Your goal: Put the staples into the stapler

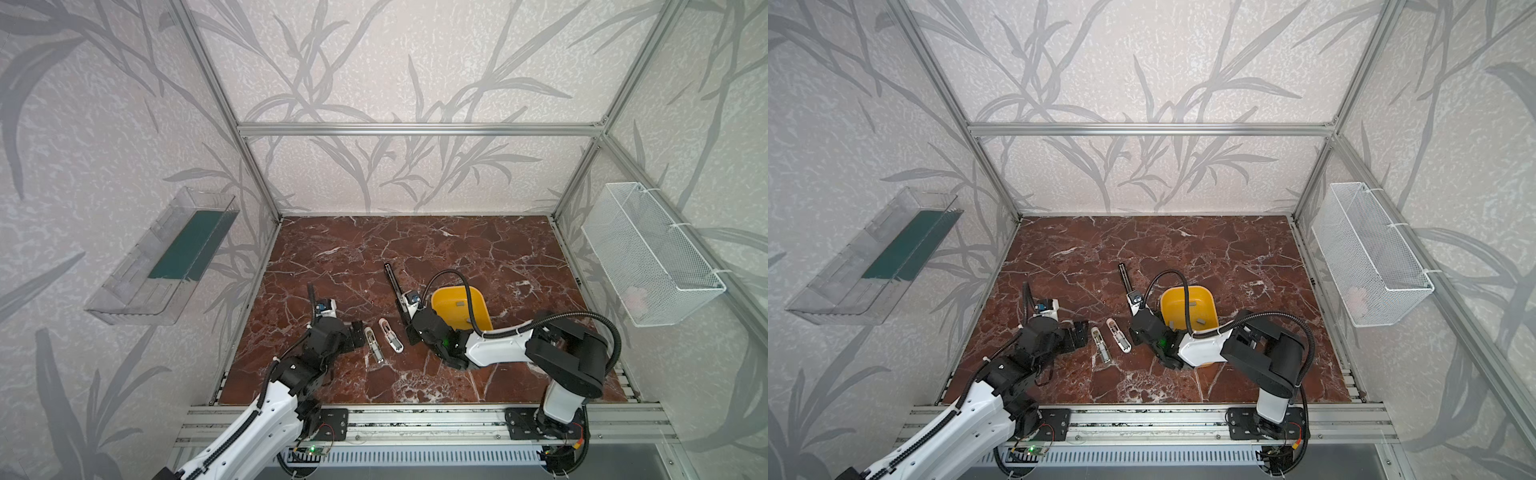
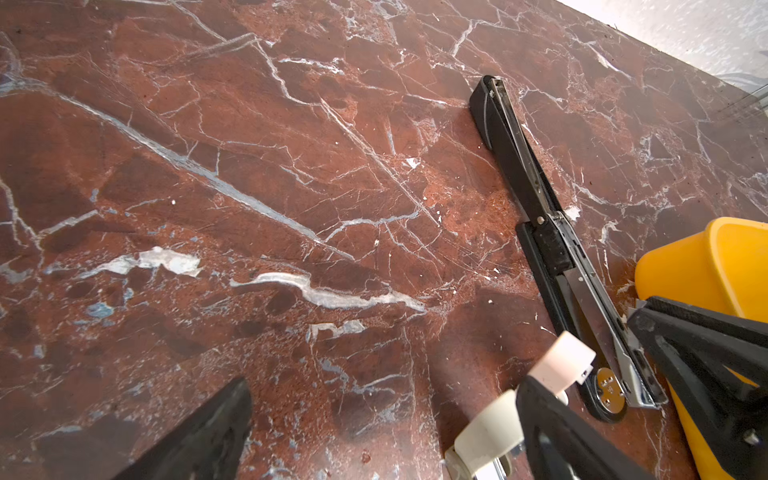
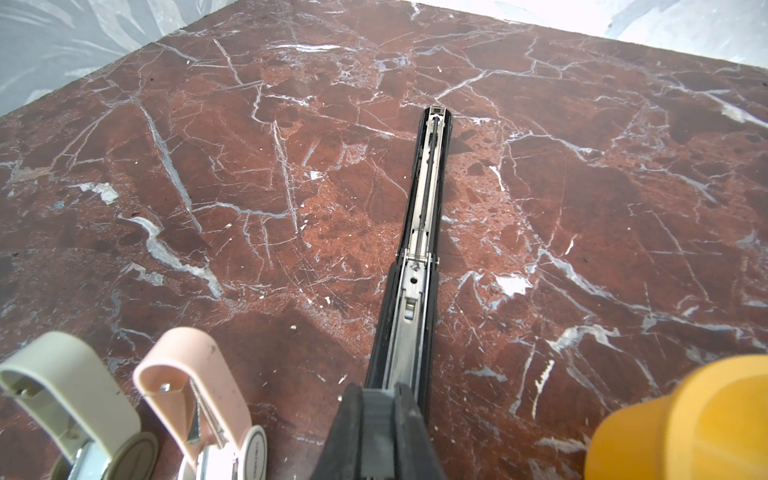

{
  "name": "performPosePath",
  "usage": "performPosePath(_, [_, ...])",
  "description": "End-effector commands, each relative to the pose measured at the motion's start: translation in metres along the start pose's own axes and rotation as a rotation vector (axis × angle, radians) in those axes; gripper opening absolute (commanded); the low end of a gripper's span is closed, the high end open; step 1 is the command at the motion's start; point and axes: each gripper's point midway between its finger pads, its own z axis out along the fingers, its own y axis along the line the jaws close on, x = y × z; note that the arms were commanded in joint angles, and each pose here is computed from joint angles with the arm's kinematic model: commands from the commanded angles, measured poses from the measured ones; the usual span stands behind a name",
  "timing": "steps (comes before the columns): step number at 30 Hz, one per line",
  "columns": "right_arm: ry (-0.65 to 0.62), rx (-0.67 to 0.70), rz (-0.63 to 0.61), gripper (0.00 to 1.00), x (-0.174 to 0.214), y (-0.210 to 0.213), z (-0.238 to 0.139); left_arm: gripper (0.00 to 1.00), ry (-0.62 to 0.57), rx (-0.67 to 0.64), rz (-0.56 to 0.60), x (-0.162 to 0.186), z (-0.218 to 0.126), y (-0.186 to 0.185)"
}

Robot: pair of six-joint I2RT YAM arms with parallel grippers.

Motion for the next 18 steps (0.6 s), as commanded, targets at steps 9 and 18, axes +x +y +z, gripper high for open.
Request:
performPosePath(9, [-0.002,0.019,-0.004,0.00,0.0010,-0.0016,0.0037,0.99,-0.041,0.022,-0.015,-0.0161,-0.0051,-0.0083])
performPosePath(18, [0.006,0.032,-0.010,0.00,0.0047,-0.0032,0.0062,0.99,-0.040,0.024,-0.015,-0.0163,-0.0052,-0.0088])
